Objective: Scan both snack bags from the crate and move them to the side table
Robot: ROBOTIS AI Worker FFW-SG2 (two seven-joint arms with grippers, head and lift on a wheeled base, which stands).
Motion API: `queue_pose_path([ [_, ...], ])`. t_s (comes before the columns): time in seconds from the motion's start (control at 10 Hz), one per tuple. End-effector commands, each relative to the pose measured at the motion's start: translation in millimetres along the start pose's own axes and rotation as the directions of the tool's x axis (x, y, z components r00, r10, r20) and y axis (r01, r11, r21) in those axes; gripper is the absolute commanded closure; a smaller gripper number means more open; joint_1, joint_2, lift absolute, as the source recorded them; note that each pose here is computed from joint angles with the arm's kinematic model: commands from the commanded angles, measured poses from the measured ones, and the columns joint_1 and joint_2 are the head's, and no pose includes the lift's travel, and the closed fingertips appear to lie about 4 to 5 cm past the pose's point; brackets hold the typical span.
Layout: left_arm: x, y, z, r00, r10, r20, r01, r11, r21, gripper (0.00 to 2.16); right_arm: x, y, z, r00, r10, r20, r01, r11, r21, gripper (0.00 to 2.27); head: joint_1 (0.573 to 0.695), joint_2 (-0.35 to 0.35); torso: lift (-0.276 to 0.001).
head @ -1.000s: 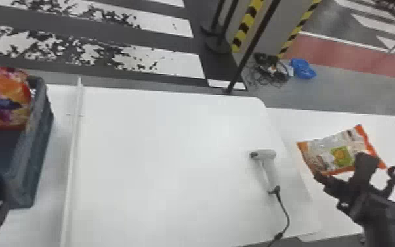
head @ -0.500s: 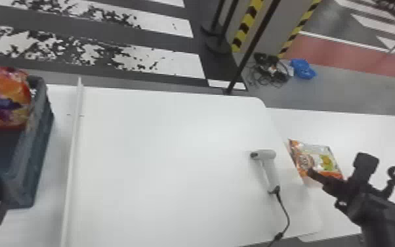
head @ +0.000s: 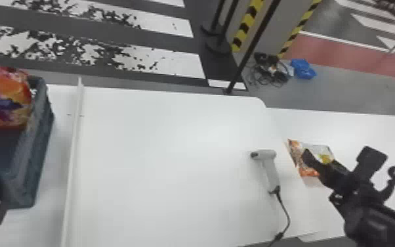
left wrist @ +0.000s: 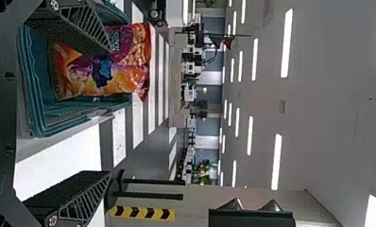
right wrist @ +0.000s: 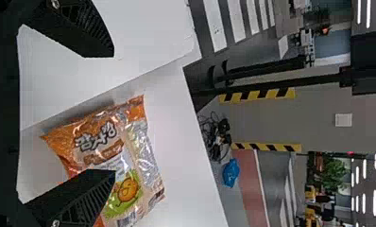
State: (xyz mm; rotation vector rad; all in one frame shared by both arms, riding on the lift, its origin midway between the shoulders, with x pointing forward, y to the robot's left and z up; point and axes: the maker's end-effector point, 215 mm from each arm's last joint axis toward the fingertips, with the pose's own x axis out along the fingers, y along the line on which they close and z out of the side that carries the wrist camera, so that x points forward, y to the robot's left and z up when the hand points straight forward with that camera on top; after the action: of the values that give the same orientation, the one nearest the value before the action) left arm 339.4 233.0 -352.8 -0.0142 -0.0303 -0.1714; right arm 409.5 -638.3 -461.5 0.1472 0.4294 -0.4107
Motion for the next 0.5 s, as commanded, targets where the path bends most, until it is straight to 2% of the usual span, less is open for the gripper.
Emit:
queue_pose_path([
  [0.0, 0, 0, 1, 1.000, 0.002, 0.002, -0.002, 1.000, -0.001, 0.08, -19, 50, 12, 0.996, 0.070, 0.049, -0.068, 0.996, -0.053, 0.05, 0.695, -0.350, -0.075],
  [0.4, 0, 0, -1, 1.000, 0.006, -0.002, -0.006, 1.000, -0.006, 0.08, -68, 167, 16, 0.965, 0.236, 0.111, -0.217, 0.963, -0.160, 0.05, 0.695, -0.350, -0.075],
])
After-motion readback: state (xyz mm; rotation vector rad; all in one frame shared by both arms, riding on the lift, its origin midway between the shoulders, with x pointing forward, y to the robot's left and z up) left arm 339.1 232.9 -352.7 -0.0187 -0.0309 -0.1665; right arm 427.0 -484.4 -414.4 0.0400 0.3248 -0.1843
